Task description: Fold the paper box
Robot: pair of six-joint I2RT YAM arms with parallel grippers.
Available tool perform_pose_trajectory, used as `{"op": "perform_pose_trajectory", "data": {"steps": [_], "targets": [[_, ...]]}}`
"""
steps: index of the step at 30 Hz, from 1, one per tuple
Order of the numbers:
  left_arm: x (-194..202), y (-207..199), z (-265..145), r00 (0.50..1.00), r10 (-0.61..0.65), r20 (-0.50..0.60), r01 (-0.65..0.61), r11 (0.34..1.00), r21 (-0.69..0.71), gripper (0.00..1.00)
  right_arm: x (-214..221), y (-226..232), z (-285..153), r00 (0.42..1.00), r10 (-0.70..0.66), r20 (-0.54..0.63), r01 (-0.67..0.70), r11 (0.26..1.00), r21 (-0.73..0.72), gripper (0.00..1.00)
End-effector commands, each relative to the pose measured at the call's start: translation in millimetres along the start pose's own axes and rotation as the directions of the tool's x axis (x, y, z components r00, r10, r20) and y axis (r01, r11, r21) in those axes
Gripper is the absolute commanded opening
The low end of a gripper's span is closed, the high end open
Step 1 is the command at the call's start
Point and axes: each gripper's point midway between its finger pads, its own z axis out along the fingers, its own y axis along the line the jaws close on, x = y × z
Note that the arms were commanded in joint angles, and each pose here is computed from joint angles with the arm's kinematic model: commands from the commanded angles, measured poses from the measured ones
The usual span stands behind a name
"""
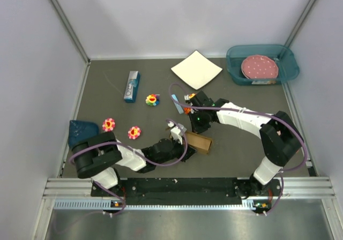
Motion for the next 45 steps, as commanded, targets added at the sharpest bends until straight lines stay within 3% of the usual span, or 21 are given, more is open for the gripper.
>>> {"op": "perform_pose_trajectory", "data": {"steps": [1,8,16,20,26,30,31,33,40,45], "targets": [[-33.0,-16.0,-2.3,0.994,0.019,0.104,-0.023,0.999,0.040,0.06,0.8,5.7,-5.2,1.000,-0.013,0.009,0.013,1.000,-0.004,0.00],[-41.5,-22.6,-24.3,0.993,0.036,0.113,-0.042,0.998,0.053,0.08,-20.1,-9.8,-20.1,0.997,0.014,0.078,-0.018,0.998,0.055,0.01],[-64.6,-35.7,-56.4,0.986,0.070,0.154,-0.081,0.995,0.066,0.11,-60.8,-31.6,-66.8,0.971,0.076,0.228,-0.098,0.991,0.088,0.10],[-73.1,-25.6,-78.5,0.982,0.103,0.161,-0.104,0.995,-0.005,0.12,-74.3,-39.4,-90.6,0.952,0.082,0.294,-0.120,0.986,0.114,0.15],[-126.2,-2.1,-127.1,0.932,0.101,0.348,-0.031,0.979,-0.202,0.18,-82.9,-41.9,-137.8,0.895,0.092,0.436,-0.166,0.977,0.134,0.16],[-139.9,19.6,-143.0,0.901,0.191,0.389,-0.057,0.942,-0.330,0.38,-68.9,-35.9,-156.6,0.875,0.082,0.477,-0.153,0.982,0.112,0.26],[-140.5,24.3,-144.7,0.900,0.215,0.378,-0.070,0.930,-0.362,0.48,-64.6,-35.9,-160.3,0.870,0.080,0.487,-0.153,0.982,0.112,0.27],[-146.9,32.5,-147.4,0.896,0.239,0.374,-0.063,0.903,-0.425,0.55,-49.5,-33.8,-165.0,0.868,0.079,0.490,-0.145,0.985,0.097,0.32],[-153.8,42.7,-140.8,0.884,0.356,0.303,-0.170,0.848,-0.502,0.60,4.8,-25.5,-170.1,0.882,0.112,0.457,-0.138,0.990,0.025,0.42],[-167.3,40.3,-141.2,0.852,0.387,0.354,-0.174,0.845,-0.505,0.61,34.0,-16.3,-157.0,0.912,0.070,0.405,-0.092,0.995,0.036,0.46]]}}
